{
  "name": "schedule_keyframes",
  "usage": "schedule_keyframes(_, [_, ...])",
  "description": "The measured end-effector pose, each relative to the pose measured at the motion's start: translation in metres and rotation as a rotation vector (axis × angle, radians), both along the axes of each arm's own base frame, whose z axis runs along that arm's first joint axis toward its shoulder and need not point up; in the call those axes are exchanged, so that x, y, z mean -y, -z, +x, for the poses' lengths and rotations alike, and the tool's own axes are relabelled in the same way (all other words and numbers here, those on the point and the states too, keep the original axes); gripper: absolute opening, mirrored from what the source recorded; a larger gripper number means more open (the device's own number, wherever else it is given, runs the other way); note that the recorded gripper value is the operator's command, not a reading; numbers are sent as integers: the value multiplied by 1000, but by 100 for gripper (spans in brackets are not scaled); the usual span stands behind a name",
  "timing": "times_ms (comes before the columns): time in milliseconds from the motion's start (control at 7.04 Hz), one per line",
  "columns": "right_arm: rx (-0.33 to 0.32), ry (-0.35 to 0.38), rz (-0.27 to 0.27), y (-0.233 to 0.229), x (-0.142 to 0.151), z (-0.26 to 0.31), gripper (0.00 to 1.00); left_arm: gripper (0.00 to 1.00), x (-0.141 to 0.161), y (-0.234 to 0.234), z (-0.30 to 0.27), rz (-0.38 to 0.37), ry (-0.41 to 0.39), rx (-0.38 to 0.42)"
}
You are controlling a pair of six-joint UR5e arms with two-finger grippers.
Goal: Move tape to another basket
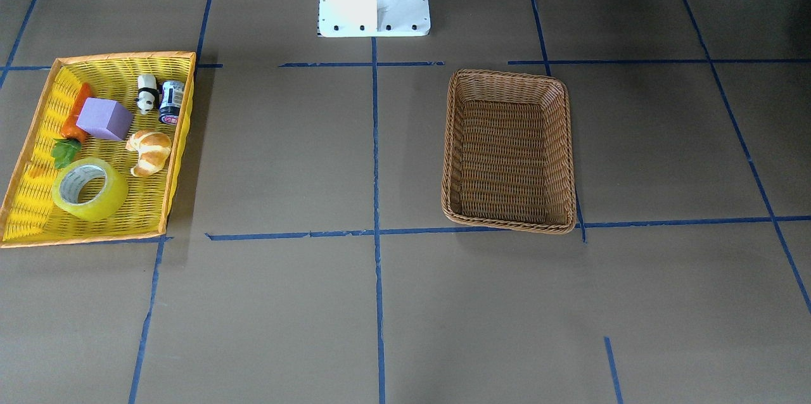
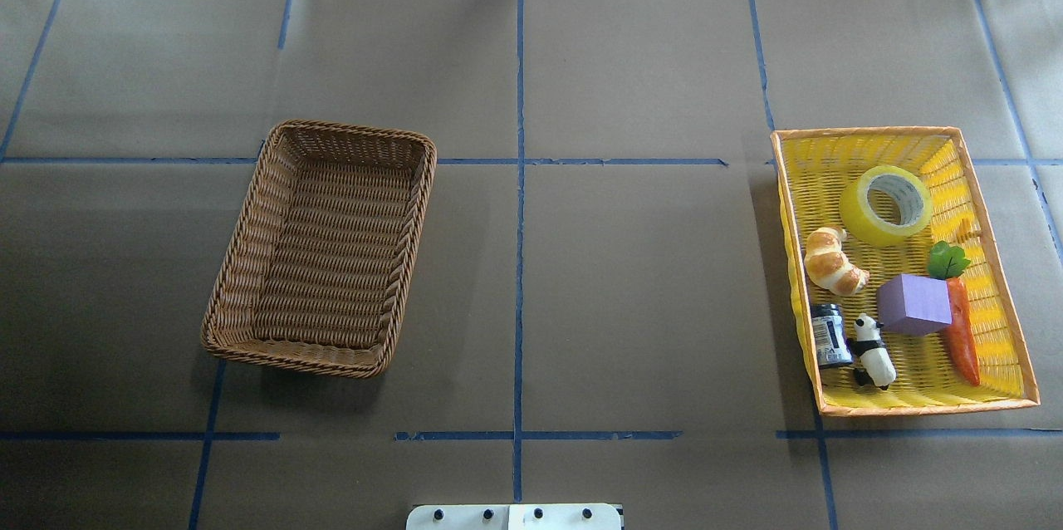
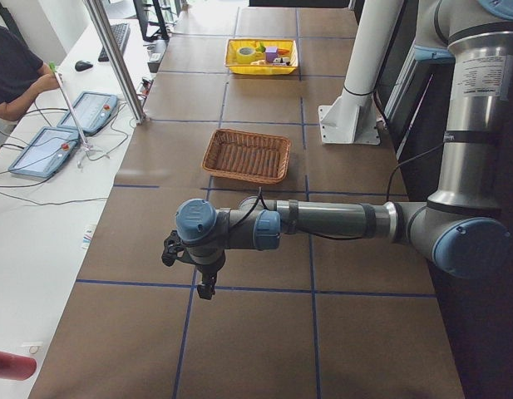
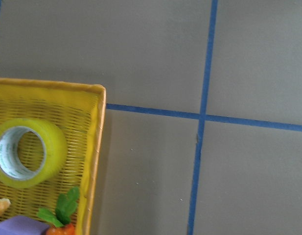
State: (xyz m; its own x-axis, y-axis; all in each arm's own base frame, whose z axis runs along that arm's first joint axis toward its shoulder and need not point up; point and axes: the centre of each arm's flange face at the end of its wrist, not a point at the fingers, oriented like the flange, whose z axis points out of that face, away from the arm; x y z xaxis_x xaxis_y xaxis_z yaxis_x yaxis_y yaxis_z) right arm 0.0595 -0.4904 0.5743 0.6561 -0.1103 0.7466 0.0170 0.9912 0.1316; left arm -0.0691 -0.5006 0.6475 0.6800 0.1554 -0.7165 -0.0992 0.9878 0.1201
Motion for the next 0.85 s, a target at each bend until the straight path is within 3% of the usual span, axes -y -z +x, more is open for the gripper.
schedule_keyframes(284, [3,-3,25,40,27,-23,100,100,0,1,0,2,0,0])
schedule_keyframes(852, [8,-6,-32,60,38,-111,100,100,0,2,0,6,-1,-1])
